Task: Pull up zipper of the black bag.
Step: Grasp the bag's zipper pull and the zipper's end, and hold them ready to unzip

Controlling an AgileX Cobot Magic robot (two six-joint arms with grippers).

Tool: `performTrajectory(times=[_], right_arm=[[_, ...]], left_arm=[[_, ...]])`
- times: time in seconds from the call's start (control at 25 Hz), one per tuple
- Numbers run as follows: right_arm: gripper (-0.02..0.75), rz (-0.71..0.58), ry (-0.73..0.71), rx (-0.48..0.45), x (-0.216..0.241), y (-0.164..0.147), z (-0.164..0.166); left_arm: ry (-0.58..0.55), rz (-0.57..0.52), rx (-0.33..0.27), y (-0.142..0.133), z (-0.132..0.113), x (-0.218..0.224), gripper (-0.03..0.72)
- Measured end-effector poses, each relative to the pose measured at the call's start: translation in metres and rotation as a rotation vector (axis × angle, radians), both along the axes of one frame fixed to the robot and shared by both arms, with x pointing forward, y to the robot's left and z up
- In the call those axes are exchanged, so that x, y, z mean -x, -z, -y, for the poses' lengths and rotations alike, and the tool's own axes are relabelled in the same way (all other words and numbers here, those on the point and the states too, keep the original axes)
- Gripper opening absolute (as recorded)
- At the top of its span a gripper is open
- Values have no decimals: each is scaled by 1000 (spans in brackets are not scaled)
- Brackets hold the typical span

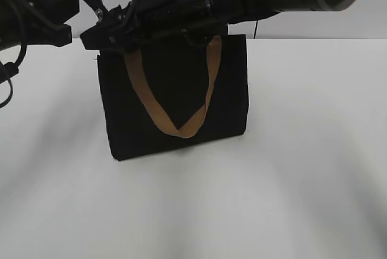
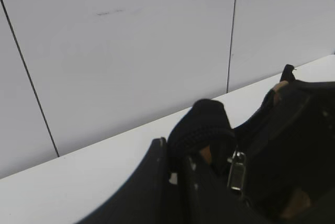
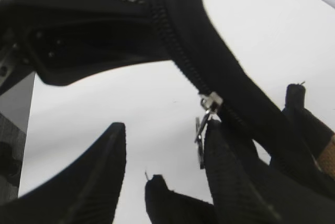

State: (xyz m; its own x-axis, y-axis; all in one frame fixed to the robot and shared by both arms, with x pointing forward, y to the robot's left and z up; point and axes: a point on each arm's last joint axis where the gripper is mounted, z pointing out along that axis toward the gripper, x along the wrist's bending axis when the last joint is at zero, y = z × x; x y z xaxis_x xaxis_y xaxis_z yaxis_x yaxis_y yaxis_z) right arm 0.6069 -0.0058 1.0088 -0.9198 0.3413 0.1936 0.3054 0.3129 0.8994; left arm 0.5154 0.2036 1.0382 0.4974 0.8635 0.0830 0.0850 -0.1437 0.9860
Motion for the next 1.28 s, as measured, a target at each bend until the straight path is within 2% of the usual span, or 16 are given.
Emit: performTrajectory(times=[0.12, 0.2, 0.4, 0.44, 0.72, 0.96, 1.12, 1.28], right_arm=[[351, -10, 34, -17, -3, -1, 0], [289, -14, 38, -18, -3, -1, 0], [25, -37, 39, 15, -2, 2, 1], [4, -40, 35, 33, -1, 4, 2], [-5, -62, 36, 101, 2, 1, 6], [-9, -20, 35, 89, 6, -20, 12], [-10, -28, 56, 87, 2, -21, 18], [-11, -45, 97, 86, -7, -20, 31]], left_arm=[[0, 0, 0, 0, 0, 0, 27], [0, 0, 0, 0, 0, 0, 27], [0, -2, -2, 0, 0, 0, 27], [-1, -2, -3, 0, 0, 0, 27], [-34, -77, -53, 8, -3, 0, 27], [-101, -160, -93, 16, -14, -2, 27], [-178, -245, -101, 23, -26, -3, 27], [-193, -271, -111, 25, -28, -2, 27]])
